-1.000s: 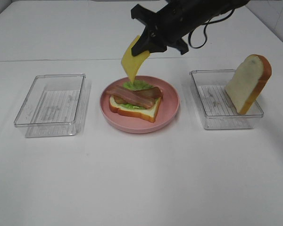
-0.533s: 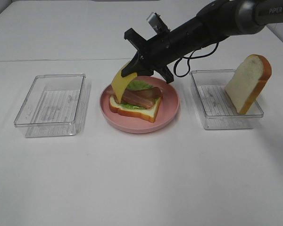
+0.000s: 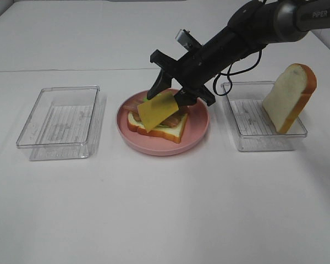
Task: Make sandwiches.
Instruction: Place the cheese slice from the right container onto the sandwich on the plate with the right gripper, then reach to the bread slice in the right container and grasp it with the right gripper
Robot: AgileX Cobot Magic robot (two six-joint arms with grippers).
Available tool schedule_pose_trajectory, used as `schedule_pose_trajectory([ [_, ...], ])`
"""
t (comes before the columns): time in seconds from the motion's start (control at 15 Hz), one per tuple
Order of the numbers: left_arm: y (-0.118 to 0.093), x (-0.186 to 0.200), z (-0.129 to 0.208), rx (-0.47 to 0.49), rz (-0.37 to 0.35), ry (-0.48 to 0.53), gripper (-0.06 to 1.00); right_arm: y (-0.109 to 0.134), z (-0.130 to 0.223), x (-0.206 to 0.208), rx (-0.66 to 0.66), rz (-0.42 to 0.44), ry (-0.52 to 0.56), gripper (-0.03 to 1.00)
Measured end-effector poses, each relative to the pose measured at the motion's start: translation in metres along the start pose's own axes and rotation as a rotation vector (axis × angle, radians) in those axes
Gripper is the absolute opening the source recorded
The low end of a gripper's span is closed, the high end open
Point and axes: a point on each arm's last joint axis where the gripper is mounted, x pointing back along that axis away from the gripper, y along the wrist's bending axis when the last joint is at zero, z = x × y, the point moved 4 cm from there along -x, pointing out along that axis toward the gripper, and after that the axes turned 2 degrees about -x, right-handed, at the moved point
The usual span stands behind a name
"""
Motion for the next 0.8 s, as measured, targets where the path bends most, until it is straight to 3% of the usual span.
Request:
schedule_pose_trajectory([
  [0.07, 0.0, 0.0, 0.0, 0.0, 0.0, 0.0, 0.72, -0.001, 0.0, 0.0, 0.005, 0.006, 0.001, 0.62],
  [0.2, 0.0, 0.0, 0.0, 0.0, 0.0, 0.0, 0.72, -0.001, 0.0, 0.009, 0.079, 0.063, -0.009, 0.77],
  [0.8, 0.0, 0.0, 0.0, 0.0, 0.0, 0.0, 0.72, 0.033, -0.001, 0.113, 0.349, 0.384, -0.205, 0.78],
])
